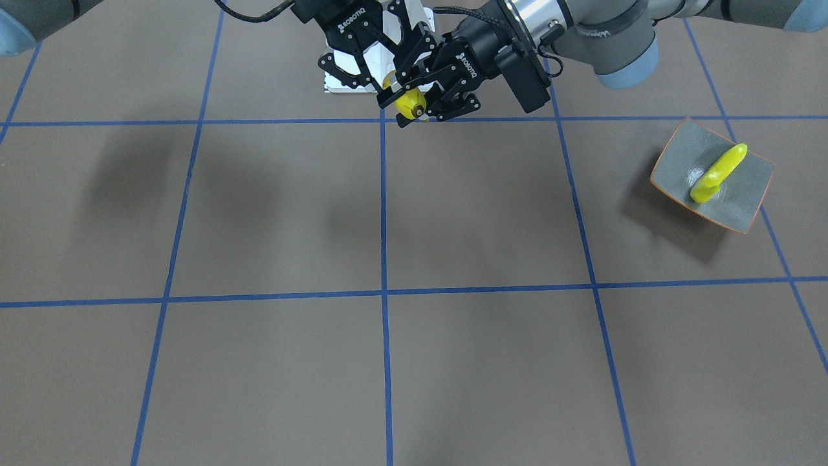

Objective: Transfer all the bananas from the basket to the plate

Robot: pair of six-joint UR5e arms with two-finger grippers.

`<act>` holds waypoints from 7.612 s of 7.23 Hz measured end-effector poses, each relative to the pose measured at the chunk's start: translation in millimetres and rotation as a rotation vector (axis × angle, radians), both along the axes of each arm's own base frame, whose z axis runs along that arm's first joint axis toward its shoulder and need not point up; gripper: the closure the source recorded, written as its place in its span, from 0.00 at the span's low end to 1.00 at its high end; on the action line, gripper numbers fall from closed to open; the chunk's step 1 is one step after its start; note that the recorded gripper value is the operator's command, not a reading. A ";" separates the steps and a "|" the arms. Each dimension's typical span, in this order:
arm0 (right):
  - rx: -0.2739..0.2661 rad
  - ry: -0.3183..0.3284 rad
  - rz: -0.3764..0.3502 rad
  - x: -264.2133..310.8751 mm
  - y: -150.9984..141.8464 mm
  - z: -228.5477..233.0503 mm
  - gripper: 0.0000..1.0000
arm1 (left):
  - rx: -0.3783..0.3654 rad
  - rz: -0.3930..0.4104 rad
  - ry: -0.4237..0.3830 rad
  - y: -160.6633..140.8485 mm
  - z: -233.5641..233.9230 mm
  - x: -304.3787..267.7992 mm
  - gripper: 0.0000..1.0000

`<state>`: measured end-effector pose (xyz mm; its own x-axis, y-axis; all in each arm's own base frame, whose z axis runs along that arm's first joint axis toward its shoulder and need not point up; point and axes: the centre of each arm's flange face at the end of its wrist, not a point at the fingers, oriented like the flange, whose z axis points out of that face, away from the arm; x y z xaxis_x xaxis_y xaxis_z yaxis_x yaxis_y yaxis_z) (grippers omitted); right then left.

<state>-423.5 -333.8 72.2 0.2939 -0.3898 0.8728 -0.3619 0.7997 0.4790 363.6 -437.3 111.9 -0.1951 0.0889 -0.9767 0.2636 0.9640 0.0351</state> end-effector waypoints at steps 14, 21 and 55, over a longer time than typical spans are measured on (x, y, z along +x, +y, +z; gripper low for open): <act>-0.160 0.404 -0.058 186.5 -228.5 224.5 0.00 | -0.074 -0.014 -0.100 29.2 100.4 -56.0 1.00; -0.069 0.770 -0.242 400.0 -241.3 462.4 0.00 | -0.123 -0.027 -0.567 72.3 333.0 -194.3 1.00; -0.180 0.787 -0.309 463.6 -89.0 663.5 0.17 | 0.136 -0.061 -0.861 44.4 356.1 -209.3 0.00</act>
<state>40.1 -422.9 735.7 0.7423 -0.4272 0.5162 0.2684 0.8954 0.3552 154.3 -392.9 468.0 0.6145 0.2021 -0.7626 0.1431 0.9221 0.3596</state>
